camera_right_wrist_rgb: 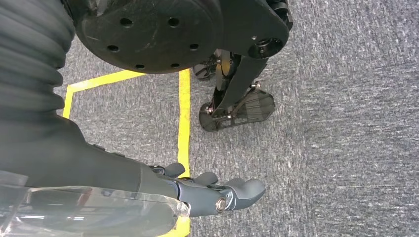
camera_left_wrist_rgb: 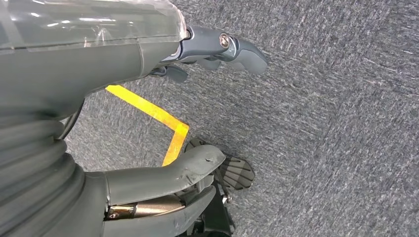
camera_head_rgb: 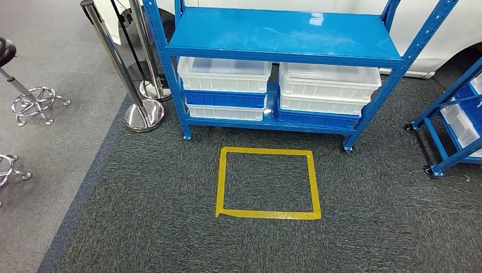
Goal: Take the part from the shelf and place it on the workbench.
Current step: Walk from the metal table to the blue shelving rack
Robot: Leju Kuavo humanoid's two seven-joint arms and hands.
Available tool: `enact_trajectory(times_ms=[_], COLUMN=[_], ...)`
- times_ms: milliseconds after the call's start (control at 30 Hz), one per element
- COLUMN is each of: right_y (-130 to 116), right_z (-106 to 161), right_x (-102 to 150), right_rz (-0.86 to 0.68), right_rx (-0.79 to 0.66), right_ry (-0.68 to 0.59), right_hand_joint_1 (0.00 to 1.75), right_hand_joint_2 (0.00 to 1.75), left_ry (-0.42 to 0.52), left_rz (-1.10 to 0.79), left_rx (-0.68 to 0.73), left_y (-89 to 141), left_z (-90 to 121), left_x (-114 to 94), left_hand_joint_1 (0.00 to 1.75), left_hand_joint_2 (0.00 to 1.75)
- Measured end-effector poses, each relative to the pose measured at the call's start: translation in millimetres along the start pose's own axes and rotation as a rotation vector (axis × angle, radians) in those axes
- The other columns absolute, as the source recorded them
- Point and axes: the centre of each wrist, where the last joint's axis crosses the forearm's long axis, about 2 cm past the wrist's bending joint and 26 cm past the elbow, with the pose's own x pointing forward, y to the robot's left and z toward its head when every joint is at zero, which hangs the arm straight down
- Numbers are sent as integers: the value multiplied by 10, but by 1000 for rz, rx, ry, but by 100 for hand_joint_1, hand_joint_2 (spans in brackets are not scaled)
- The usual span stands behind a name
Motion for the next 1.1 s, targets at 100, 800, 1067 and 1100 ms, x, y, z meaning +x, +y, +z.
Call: enact_trajectory(times_ms=[100,800,1067,1100], right_y=[0,5,-8,-16], right_z=[0,0,-2,-3], right_x=[0,1,4,7], right_rz=[0,-1,-25,-34], right_rx=[0,11,-47,-70], right_ry=[0,-8,-51,-62], right_hand_joint_1=[0,0,0,0], right_hand_joint_2=[175,175,175,175], left_ry=[0,-17,-50,-55], left_rz=[0,5,38,50], left_rx=[0,15,84,106], left_y=[0,-2,58,84], left_z=[0,-3,-22,-30], left_x=[0,10,27,31], left_hand_joint_1=[0,0,0,0], left_hand_joint_2=[175,175,175,175])
